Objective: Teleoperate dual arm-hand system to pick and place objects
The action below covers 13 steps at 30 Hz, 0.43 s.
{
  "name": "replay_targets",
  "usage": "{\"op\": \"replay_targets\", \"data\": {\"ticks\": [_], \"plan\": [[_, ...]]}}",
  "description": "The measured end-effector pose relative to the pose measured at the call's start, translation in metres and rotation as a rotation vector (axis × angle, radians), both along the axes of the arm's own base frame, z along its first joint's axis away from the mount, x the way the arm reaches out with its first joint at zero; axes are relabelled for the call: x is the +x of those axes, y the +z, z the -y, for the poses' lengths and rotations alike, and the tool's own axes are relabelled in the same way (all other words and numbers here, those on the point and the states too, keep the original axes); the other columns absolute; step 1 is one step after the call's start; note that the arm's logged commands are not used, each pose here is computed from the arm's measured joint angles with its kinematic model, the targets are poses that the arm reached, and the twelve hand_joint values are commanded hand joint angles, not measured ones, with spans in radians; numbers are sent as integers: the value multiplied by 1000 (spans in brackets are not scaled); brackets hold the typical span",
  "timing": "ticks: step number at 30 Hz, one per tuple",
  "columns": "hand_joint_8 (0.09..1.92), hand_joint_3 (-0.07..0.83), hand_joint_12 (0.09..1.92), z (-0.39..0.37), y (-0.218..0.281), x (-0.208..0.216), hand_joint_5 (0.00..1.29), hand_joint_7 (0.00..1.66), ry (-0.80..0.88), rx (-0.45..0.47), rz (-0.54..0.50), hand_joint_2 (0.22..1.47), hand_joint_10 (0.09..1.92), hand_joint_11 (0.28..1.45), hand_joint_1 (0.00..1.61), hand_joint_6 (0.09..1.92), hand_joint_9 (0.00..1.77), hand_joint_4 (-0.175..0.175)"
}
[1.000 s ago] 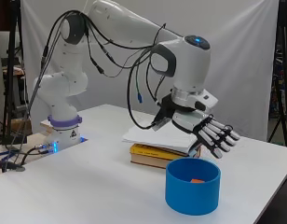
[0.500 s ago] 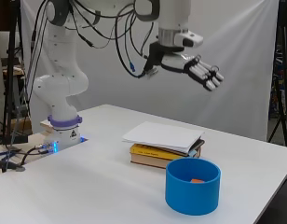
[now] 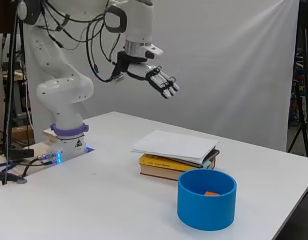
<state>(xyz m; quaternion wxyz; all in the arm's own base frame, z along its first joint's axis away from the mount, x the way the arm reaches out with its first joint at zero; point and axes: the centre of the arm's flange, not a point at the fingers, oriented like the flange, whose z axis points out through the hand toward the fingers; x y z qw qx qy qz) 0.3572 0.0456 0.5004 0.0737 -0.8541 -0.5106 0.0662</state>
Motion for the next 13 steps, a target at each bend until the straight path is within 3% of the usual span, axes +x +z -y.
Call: {"op": "replay_targets", "data": {"ticks": [4, 13], "plan": [[87, 3, 87, -3, -11, -11, 322, 405, -44, 33, -28, 967, 87, 452, 166, 87, 463, 30], [87, 11, 87, -14, 1, -14, 334, 404, -85, -5, -26, 995, 87, 449, 201, 87, 468, 36]]}}
